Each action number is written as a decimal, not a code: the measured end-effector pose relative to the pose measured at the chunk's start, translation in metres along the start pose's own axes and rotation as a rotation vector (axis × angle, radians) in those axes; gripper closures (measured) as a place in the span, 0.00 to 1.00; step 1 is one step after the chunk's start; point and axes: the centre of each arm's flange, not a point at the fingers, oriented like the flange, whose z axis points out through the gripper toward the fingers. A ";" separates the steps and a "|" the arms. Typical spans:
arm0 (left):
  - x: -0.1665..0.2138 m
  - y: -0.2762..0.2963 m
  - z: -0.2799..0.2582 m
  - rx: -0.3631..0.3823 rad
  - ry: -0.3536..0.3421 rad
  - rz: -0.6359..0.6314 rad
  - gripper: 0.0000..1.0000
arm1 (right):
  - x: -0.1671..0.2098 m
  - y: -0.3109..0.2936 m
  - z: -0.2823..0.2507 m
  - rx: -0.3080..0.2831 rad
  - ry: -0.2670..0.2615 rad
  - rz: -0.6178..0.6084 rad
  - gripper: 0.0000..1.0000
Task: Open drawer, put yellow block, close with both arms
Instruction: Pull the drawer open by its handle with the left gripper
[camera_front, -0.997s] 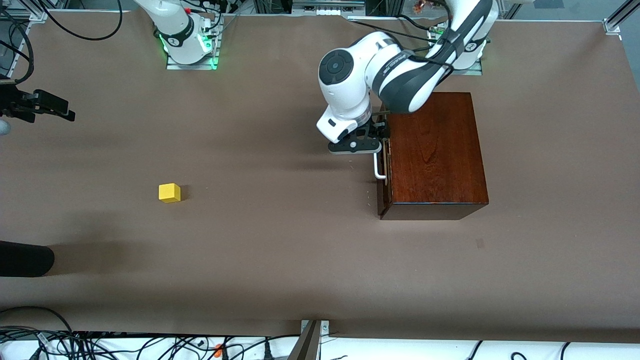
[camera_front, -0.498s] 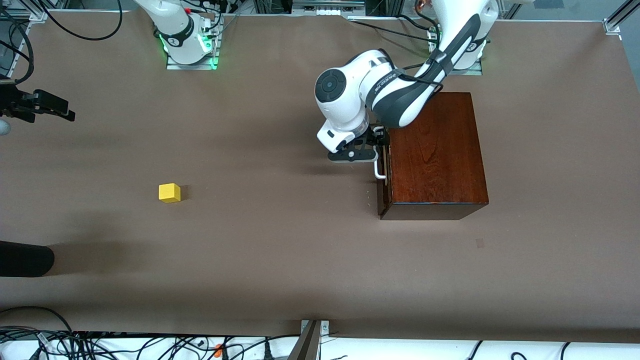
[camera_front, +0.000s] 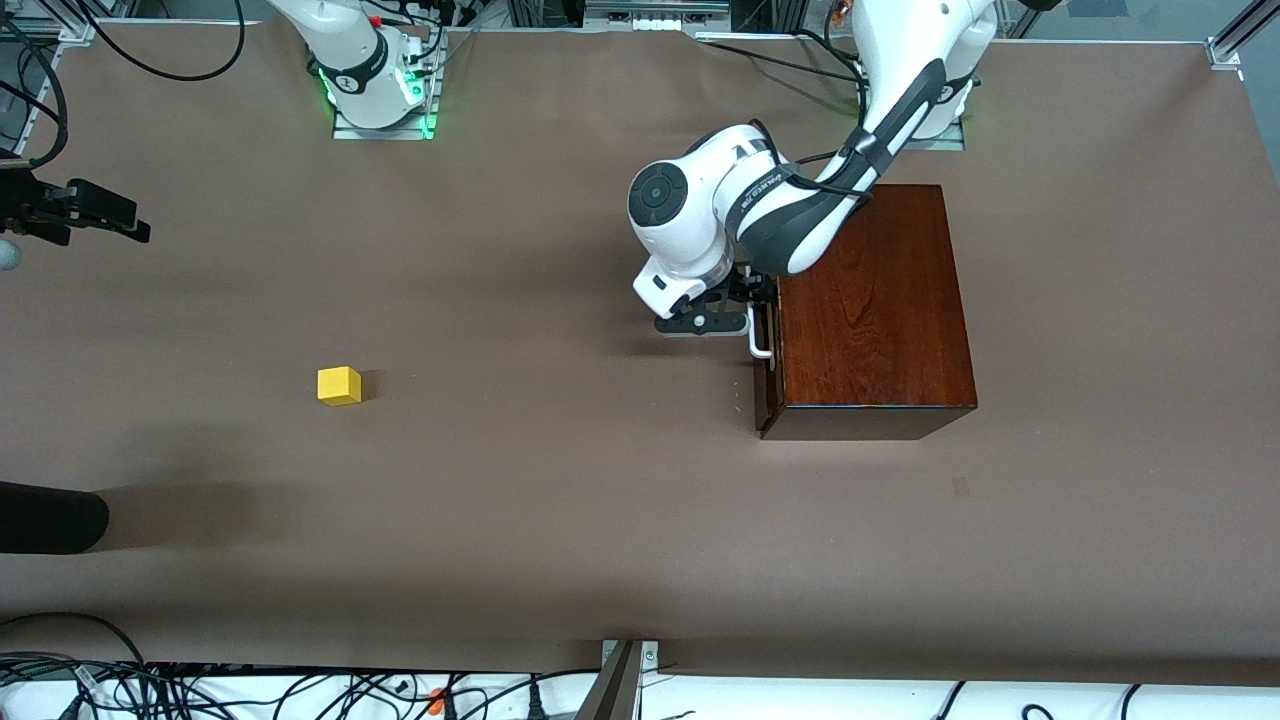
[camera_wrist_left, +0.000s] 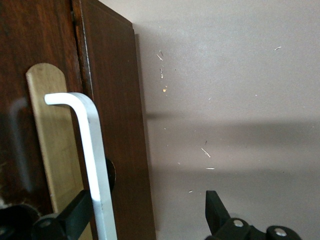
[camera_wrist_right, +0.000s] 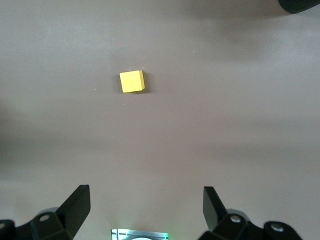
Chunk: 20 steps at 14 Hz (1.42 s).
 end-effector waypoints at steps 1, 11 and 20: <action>0.000 0.001 0.001 -0.002 0.001 -0.002 0.00 | 0.000 0.000 0.000 0.000 0.000 0.000 0.00; -0.006 0.015 0.004 0.018 0.040 -0.029 0.00 | 0.000 0.000 0.000 0.000 0.000 0.000 0.00; -0.005 0.041 -0.006 -0.008 0.056 -0.066 0.00 | 0.000 0.001 0.000 0.000 0.001 0.001 0.00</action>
